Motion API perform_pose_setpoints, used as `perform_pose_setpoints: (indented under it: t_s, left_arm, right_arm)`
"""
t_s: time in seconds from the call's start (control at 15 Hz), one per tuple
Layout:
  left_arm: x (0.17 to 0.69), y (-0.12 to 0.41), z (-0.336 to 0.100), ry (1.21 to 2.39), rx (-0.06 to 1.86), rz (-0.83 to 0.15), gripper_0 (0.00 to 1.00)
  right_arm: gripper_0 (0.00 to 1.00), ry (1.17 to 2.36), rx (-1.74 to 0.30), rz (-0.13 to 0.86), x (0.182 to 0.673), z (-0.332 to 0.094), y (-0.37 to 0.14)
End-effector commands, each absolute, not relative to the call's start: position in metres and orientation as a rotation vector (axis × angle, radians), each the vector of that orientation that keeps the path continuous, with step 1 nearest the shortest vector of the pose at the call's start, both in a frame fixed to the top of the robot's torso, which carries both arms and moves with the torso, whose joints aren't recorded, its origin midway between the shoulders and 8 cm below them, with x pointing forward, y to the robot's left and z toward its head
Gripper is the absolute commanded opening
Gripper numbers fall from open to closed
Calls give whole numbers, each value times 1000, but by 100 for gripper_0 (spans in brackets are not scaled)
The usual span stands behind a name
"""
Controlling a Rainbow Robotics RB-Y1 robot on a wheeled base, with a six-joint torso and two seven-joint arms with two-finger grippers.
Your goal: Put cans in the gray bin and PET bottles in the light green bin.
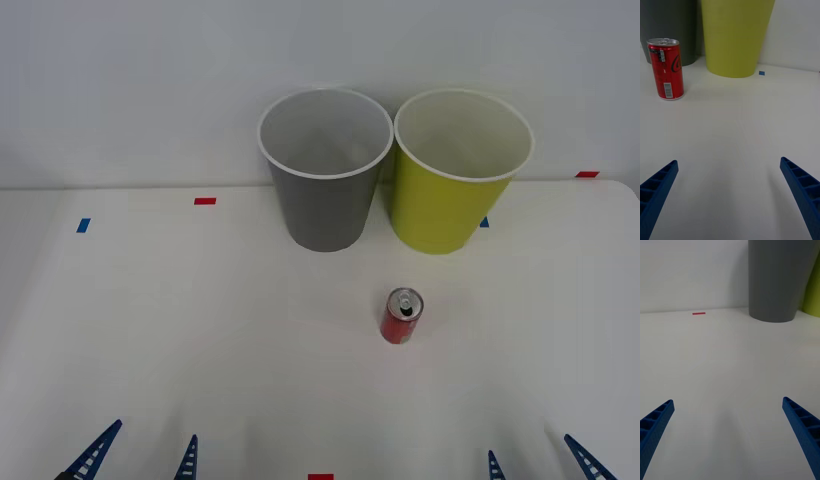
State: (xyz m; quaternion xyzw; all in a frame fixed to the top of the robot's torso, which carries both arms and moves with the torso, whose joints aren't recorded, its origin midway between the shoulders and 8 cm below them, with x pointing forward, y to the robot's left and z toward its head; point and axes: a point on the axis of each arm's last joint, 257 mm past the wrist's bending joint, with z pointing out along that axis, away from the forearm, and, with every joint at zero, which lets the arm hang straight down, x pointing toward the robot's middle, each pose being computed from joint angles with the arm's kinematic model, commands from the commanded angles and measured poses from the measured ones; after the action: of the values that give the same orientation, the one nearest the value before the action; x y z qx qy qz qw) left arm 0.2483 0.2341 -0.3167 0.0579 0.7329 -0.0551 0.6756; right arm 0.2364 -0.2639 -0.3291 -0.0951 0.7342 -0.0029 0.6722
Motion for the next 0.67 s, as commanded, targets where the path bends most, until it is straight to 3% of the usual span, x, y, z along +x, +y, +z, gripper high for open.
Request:
perform_pose_setpoints:
  t_s: [0.07,0.67]
  left_arm:
    - [248,234,-317,1648,130,-124,100]
    - [248,234,-317,1648,130,-124,100]
  right_arm:
    - [95,1653,-214,-6,236,-329,-264]
    - [95,1653,-214,-6,236,-329,-264]
